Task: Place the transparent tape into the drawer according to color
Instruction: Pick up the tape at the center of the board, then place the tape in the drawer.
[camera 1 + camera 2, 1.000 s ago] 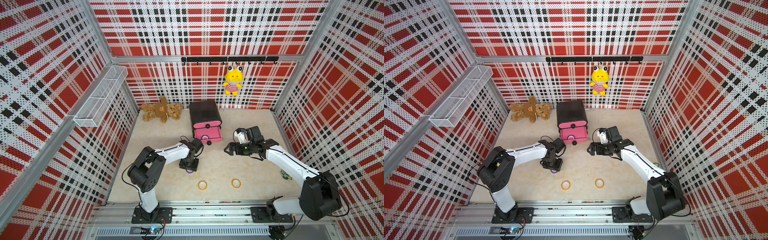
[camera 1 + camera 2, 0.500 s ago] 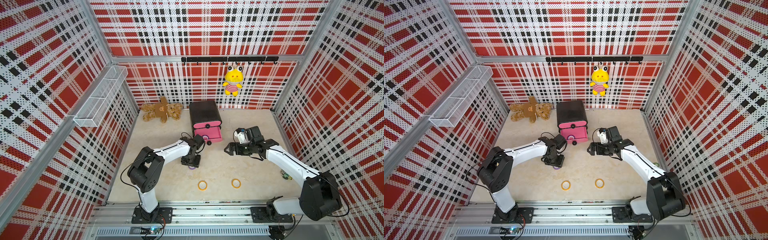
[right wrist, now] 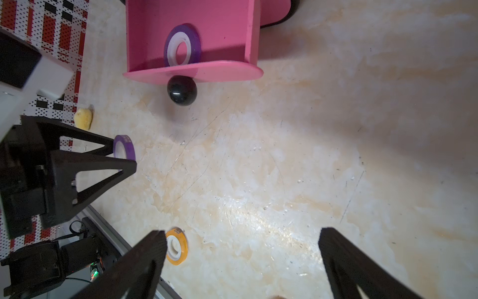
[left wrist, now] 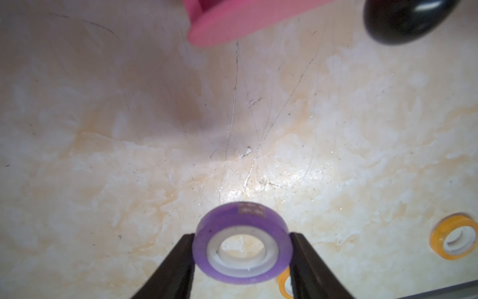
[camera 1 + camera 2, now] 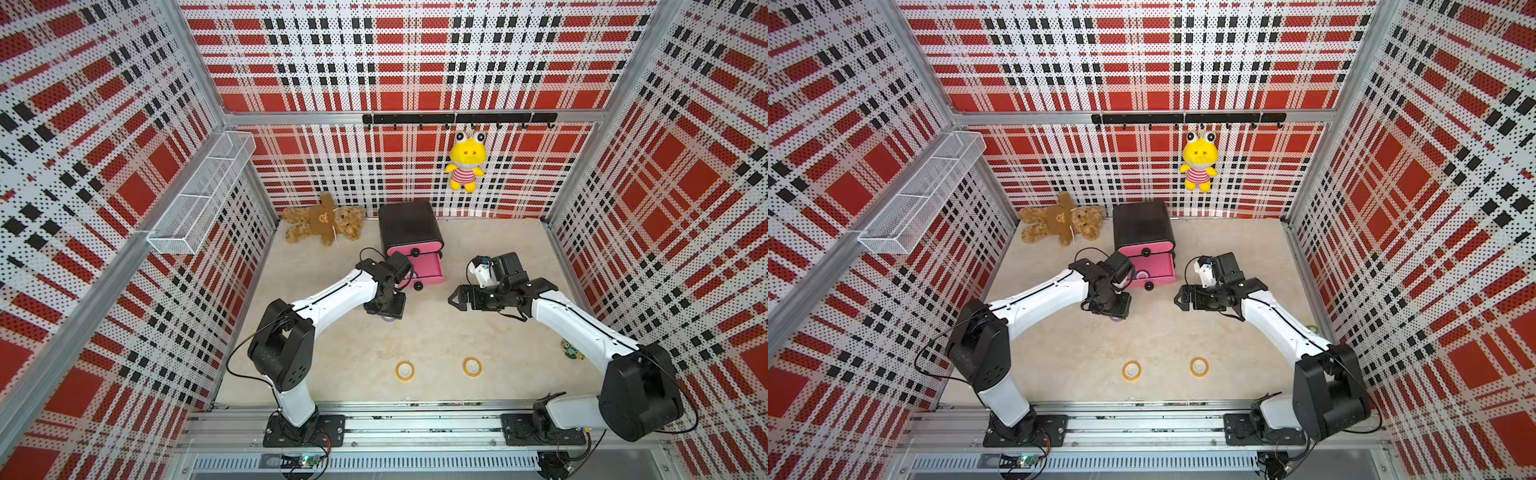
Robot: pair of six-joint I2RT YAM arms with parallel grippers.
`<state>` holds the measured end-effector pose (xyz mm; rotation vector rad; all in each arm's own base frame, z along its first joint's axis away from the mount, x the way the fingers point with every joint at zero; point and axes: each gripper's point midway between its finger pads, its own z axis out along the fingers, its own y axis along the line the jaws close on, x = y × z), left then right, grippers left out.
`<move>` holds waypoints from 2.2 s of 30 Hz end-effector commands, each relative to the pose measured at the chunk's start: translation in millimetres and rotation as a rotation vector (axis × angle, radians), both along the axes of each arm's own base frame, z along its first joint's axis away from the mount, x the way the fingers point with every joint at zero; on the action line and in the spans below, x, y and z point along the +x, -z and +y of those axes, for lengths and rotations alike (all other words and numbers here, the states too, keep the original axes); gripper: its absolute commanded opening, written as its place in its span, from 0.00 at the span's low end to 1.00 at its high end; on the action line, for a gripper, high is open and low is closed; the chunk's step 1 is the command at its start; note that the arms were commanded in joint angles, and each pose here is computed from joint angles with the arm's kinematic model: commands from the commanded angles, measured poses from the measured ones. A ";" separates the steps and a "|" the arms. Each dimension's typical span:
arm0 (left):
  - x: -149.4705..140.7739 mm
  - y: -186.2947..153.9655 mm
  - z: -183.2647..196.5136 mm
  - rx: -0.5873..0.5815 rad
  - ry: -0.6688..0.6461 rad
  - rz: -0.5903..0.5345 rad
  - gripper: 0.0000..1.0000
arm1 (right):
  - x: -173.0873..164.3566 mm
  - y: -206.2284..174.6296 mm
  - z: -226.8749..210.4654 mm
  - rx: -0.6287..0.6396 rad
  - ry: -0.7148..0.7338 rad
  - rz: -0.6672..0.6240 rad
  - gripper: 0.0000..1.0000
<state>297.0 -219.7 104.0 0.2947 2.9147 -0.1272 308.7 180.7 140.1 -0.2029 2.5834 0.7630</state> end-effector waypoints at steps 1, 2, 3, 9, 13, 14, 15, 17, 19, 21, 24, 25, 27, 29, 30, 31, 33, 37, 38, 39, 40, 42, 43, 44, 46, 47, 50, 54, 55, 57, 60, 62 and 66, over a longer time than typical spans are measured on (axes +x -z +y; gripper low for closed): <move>3.2 -28.0 -1.5 -0.023 -0.021 -0.048 0.00 | -0.6 -6.6 -2.6 -0.001 -0.005 -0.032 1.00; 4.3 -33.1 -3.8 -0.037 -0.025 -0.057 0.00 | -0.9 -6.5 -2.9 -0.001 -0.004 -0.031 1.00; 5.7 -37.4 -5.8 -0.048 -0.029 -0.065 0.00 | -1.0 -6.7 -2.9 0.000 -0.003 -0.032 1.00; 22.0 -59.5 -10.4 -0.061 -0.042 -0.117 0.00 | -1.4 -7.5 -3.1 0.001 -0.004 -0.034 1.00; 42.3 -72.1 -14.5 -0.071 -0.054 -0.156 0.00 | -0.5 -8.0 -2.7 0.005 -0.003 -0.036 1.00; 48.3 -75.1 -16.4 -0.074 -0.056 -0.167 0.00 | -0.8 -8.2 -2.5 0.007 -0.003 -0.035 1.00; 54.0 -76.4 -17.8 -0.075 -0.057 -0.174 0.00 | -0.7 -8.2 -2.6 0.007 -0.002 -0.035 1.00; 66.7 -79.7 -22.9 -0.077 -0.053 -0.191 0.00 | -0.7 -8.6 -3.0 0.004 -0.002 -0.036 1.00; 77.9 -79.5 -27.5 -0.073 -0.049 -0.203 0.00 | -1.0 -8.8 -3.7 0.002 -0.001 -0.036 1.00; 88.5 -78.9 -31.6 -0.068 -0.049 -0.214 0.00 | -1.1 -9.4 -4.6 0.000 0.001 -0.038 1.00; 102.6 -74.6 -36.2 -0.053 -0.051 -0.227 0.00 | -1.2 -10.2 -5.7 -0.002 0.002 -0.040 1.00; 106.8 -71.5 -37.8 -0.049 -0.052 -0.227 0.00 | -1.5 -10.1 -5.8 -0.003 0.002 -0.039 1.00; 114.5 -66.2 -39.3 -0.035 -0.053 -0.231 0.00 | -1.4 -10.6 -6.5 -0.004 0.003 -0.039 1.00; 121.5 -63.1 -41.0 -0.034 -0.052 -0.232 0.00 | -1.8 -10.7 -7.8 -0.007 0.007 -0.039 1.00; 125.7 -62.2 -41.1 -0.031 -0.054 -0.237 0.00 | -2.0 -11.0 -8.1 -0.007 0.007 -0.039 1.00; 129.7 -62.5 -41.7 -0.031 -0.054 -0.243 0.00 | -2.1 -11.8 -8.5 -0.007 0.007 -0.041 1.00; 134.8 -60.8 -41.5 -0.033 -0.057 -0.243 0.00 | -2.0 -11.9 -9.8 -0.009 0.011 -0.041 1.00; 138.5 -53.1 -44.9 -0.041 -0.049 -0.233 0.00 | -1.0 -11.4 -10.9 -0.012 0.013 -0.041 1.00; 138.4 -50.6 -46.3 -0.042 -0.047 -0.228 0.03 | -0.9 -10.9 -10.8 -0.012 0.012 -0.040 1.00; 139.4 -49.5 -45.8 -0.039 -0.049 -0.229 0.09 | -0.6 -10.8 -11.1 -0.012 0.013 -0.039 1.00; 139.9 -48.6 -46.3 -0.038 -0.048 -0.231 0.15 | -0.4 -10.6 -11.0 -0.011 0.013 -0.038 1.00; 141.5 -46.3 -46.7 -0.038 -0.049 -0.232 0.30 | -0.2 -10.7 -10.7 -0.010 0.013 -0.037 1.00; 142.4 -45.9 -47.5 -0.040 -0.049 -0.233 0.35 | 0.1 -11.6 -10.5 -0.009 0.013 -0.039 1.00; 143.4 -45.9 -48.7 -0.044 -0.049 -0.235 0.41 | -0.2 -11.8 -10.4 -0.009 0.014 -0.038 1.00; 145.8 -47.3 -50.6 -0.051 -0.048 -0.241 0.52 | 0.3 -12.1 -10.5 -0.009 0.014 -0.038 1.00; 146.7 -49.1 -51.0 -0.053 -0.049 -0.245 0.56 | 0.2 -12.6 -10.3 -0.008 0.012 -0.039 1.00; 147.2 -53.6 -52.3 -0.060 -0.048 -0.254 0.67 | -0.4 -12.4 -10.3 -0.007 0.013 -0.036 1.00; 145.8 -58.5 -52.0 -0.061 -0.048 -0.265 0.77 | -0.3 -12.5 -9.8 -0.004 0.014 -0.036 1.00; 145.5 -59.5 -52.5 -0.062 -0.047 -0.267 0.78 | -0.4 -12.6 -9.6 -0.003 0.012 -0.036 1.00; 145.3 -61.6 -52.2 -0.062 -0.047 -0.272 0.81 | -0.2 -13.1 -9.8 -0.004 0.013 -0.037 1.00; 145.9 -68.5 -51.2 -0.066 -0.050 -0.287 0.82 | 0.2 -13.1 -9.6 -0.003 0.013 -0.035 1.00; 146.5 -81.5 -53.6 -0.088 -0.050 -0.315 0.82 | 0.5 -11.6 -9.4 -0.002 0.015 -0.032 1.00; 147.4 -116.1 -57.0 -0.134 -0.050 -0.385 0.82 | 2.8 -10.6 -6.7 0.012 0.015 -0.029 1.00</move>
